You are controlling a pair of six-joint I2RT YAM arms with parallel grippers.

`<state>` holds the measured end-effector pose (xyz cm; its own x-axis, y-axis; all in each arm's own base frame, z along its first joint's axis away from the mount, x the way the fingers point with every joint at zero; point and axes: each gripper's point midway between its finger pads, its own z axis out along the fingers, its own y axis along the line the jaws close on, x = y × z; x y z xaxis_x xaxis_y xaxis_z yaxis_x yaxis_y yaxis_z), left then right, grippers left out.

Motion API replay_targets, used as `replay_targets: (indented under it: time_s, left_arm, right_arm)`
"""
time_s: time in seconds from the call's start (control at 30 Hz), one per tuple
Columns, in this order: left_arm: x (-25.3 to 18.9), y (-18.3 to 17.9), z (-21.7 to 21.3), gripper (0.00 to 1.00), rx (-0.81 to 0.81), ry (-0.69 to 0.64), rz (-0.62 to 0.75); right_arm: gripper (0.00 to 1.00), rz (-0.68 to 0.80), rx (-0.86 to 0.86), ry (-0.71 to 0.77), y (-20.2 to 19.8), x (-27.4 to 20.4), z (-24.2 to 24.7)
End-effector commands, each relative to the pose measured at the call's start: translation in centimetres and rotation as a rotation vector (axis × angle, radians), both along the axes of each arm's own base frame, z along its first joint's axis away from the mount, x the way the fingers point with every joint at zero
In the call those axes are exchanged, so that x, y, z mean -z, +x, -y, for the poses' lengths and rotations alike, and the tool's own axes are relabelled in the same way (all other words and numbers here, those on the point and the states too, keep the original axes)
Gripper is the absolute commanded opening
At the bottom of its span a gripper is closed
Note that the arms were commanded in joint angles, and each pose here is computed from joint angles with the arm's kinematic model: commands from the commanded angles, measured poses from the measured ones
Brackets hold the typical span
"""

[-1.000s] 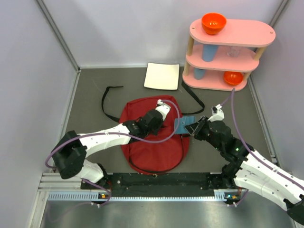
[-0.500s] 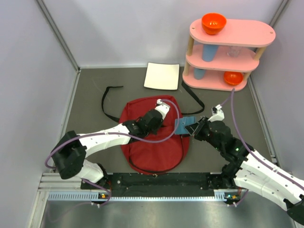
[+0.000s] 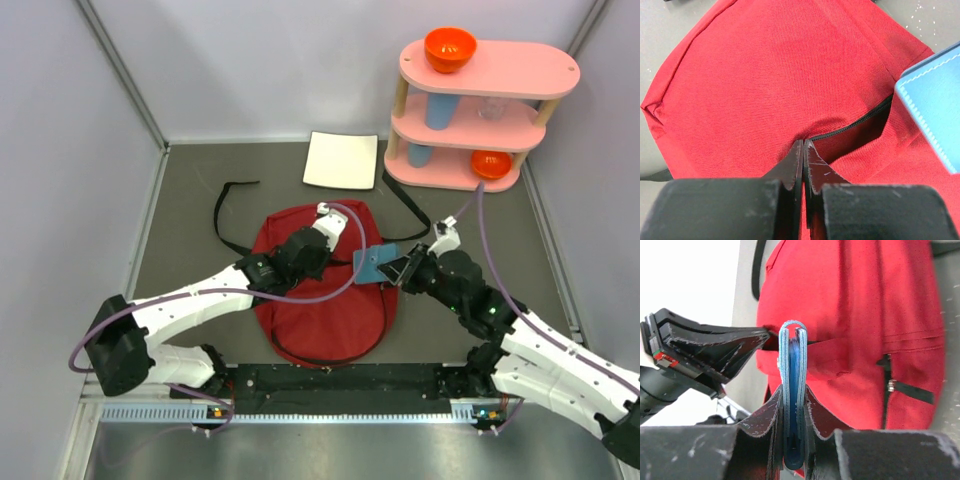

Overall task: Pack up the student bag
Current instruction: Place the personal item in the student bag.

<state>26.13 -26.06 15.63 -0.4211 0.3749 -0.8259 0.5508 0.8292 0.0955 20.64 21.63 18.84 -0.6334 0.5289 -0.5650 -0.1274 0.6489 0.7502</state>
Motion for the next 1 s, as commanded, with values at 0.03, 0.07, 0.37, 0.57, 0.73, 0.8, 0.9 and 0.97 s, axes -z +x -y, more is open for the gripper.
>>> replay_targets:
  time_s: [0.03, 0.07, 0.37, 0.57, 0.73, 0.8, 0.9, 0.97]
  left_arm:
    - [-3.1, 0.7, 0.2, 0.00, -0.012, -0.055, 0.050]
    - [-3.2, 0.7, 0.1, 0.00, -0.015, -0.056, 0.049]
    - [-4.7, 0.9, -0.1, 0.00, -0.040, -0.073, 0.067]
    - [-5.1, 0.6, 0.0, 0.00, -0.028, -0.094, 0.059]
    - [-5.5, 0.3, 0.2, 0.00, -0.015, -0.112, 0.059]
    - [-5.6, 0.2, 0.3, 0.00, -0.010, -0.121, 0.055]
    - [-5.6, 0.1, 0.6, 0.00, 0.002, -0.128, 0.047]
    - [-5.7, 0.1, 0.6, 0.00, -0.001, -0.134, 0.046]
  right_arm:
    - [0.06, 0.035, -0.176, 0.241, -0.8, -4.0, -4.6]
    - [0.05, 0.008, -0.204, 0.263, -1.2, -3.6, -5.3]
    - [0.00, -0.110, -0.235, 0.336, -2.2, -0.5, -8.5]
    - [0.00, -0.125, -0.252, 0.387, -1.0, 0.0, -11.1]
    - [0.00, -0.100, -0.239, 0.426, 0.3, 0.5, -12.5]
    - [0.00, -0.067, -0.269, 0.468, 0.5, -0.9, -13.4]
    - [0.00, -0.084, -0.245, 0.494, 1.0, -0.5, -14.1]
    - [0.00, -0.129, -0.260, 0.502, 0.8, 0.0, -15.1]
